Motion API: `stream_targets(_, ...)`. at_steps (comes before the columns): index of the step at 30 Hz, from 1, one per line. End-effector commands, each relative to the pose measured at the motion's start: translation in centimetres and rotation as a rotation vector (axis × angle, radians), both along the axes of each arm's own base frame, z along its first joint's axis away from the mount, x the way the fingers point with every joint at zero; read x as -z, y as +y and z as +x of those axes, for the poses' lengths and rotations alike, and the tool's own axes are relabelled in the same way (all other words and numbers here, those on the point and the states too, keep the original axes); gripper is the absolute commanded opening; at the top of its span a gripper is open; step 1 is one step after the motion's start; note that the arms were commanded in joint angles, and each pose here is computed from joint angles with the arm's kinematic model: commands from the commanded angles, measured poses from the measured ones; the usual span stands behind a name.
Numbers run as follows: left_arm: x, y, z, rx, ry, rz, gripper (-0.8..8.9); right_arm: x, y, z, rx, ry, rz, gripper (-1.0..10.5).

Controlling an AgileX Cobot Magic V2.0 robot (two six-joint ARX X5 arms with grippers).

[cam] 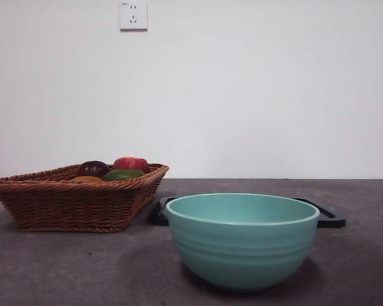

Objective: Pick up the wifruite, put it on the bowl, pick up the plate, put it on desk

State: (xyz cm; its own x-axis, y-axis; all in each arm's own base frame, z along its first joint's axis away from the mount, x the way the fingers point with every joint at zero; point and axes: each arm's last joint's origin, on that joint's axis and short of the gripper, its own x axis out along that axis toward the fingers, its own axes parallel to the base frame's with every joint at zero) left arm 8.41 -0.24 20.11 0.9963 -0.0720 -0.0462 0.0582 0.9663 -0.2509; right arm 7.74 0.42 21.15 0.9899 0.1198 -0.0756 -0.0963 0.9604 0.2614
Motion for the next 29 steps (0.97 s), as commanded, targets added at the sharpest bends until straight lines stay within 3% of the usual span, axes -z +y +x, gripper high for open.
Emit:
stream_targets(1, -2.7, -0.1, -0.8, 0.019, -0.036, -0.083, 0.18, -2.2, 0.1, -0.8, -0.008, -0.055, 0.131, 0.1)
stream_targets(6, -6.6, -0.4, -2.0, 0.112, -0.001, -0.123, 0.18, -5.2, 0.1, -2.1, -0.022, -0.047, 0.211, 0.1)
stream_targets(11, -9.4, -0.8, -2.8, 0.261, 0.067, -0.139, 0.18, -7.5, 0.2, -3.5, -0.076, 0.07, 0.204, 0.1)
stream_targets(17, -11.2, -1.0, -3.2, 0.32, 0.081, -0.152, 0.18, -9.7, 0.6, -4.4, -0.203, 0.192, 0.19, 0.1)
stream_targets(26, -13.1, -1.5, -2.5, 0.501, 0.164, -0.167, 0.18, -12.8, 0.8, -3.8, -0.3, 0.267, 0.029, 0.1)
stream_targets(29, -13.7, -1.7, -1.8, 0.544, 0.197, -0.173, 0.18, -13.5, 1.0, -3.2, -0.382, 0.304, 0.012, 0.1)
